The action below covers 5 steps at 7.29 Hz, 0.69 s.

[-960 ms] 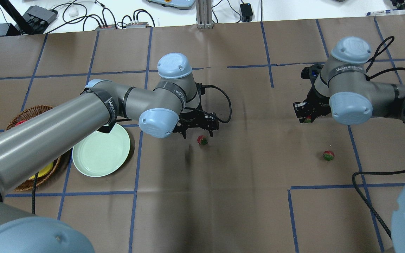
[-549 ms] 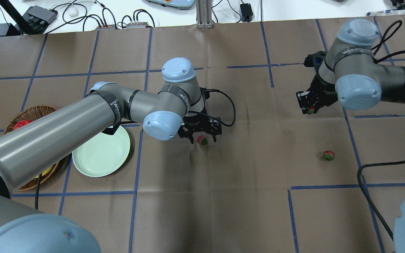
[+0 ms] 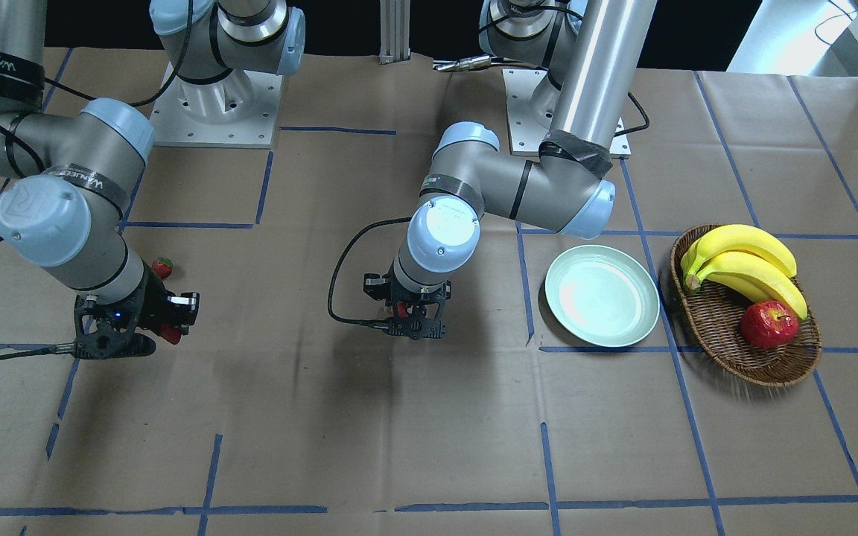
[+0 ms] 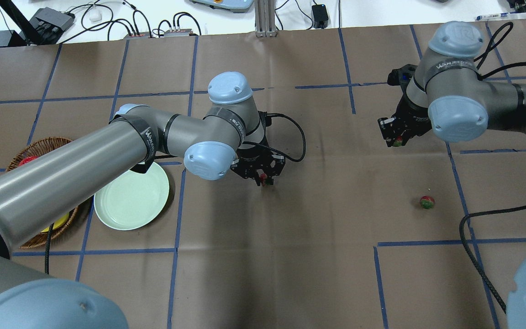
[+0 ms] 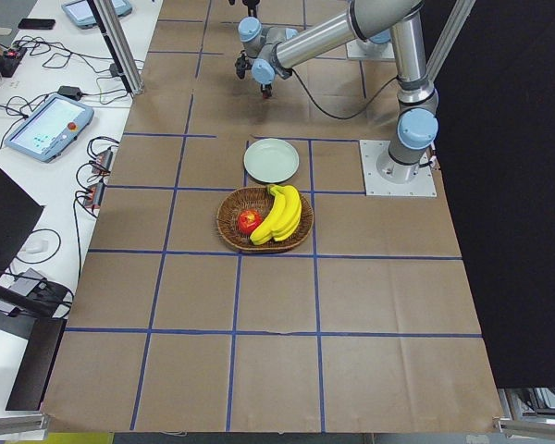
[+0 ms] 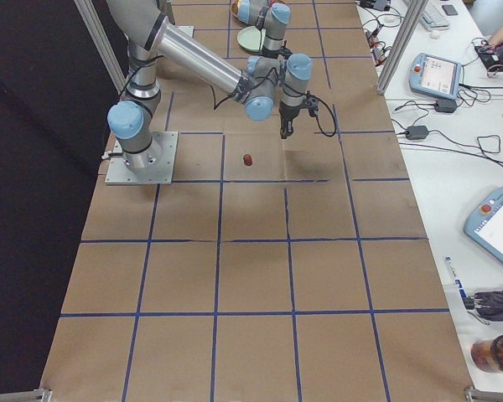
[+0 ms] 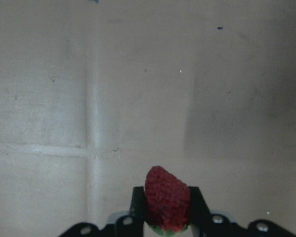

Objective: Collect all strawberries into plate
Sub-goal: 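Place the strawberry on the plate with the left gripper while the right carries another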

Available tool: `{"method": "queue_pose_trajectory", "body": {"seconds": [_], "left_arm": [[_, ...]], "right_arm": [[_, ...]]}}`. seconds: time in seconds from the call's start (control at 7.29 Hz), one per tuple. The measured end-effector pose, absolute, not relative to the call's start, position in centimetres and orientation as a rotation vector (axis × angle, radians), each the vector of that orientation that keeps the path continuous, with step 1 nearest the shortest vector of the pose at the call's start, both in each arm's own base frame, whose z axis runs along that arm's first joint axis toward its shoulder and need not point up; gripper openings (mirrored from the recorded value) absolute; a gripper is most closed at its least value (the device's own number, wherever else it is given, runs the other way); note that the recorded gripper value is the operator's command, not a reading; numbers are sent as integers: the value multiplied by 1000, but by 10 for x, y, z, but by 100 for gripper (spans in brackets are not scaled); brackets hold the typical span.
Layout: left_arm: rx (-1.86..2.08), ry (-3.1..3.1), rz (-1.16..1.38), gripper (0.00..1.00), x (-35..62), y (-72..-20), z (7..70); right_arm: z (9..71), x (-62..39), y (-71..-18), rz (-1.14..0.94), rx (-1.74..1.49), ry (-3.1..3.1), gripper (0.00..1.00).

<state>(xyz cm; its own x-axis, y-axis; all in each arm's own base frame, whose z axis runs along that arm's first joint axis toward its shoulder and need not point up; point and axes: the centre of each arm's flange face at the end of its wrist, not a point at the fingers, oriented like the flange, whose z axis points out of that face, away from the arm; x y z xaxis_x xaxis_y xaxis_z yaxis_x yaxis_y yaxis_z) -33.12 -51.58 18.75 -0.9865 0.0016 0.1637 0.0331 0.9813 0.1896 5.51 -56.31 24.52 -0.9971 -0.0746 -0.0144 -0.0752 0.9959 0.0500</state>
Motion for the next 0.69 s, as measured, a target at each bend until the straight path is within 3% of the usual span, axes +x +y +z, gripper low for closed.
{"method": "queue_pose_trajectory", "body": {"seconds": [0.41, 0.69], "left_arm": [[-42, -2990, -225, 0, -317, -520, 208], [-100, -3048, -176, 0, -258, -519, 232]], "right_arm": [[246, 67, -562, 75, -106, 3126, 3], [245, 129, -552, 74, -77, 3123, 3]]}}
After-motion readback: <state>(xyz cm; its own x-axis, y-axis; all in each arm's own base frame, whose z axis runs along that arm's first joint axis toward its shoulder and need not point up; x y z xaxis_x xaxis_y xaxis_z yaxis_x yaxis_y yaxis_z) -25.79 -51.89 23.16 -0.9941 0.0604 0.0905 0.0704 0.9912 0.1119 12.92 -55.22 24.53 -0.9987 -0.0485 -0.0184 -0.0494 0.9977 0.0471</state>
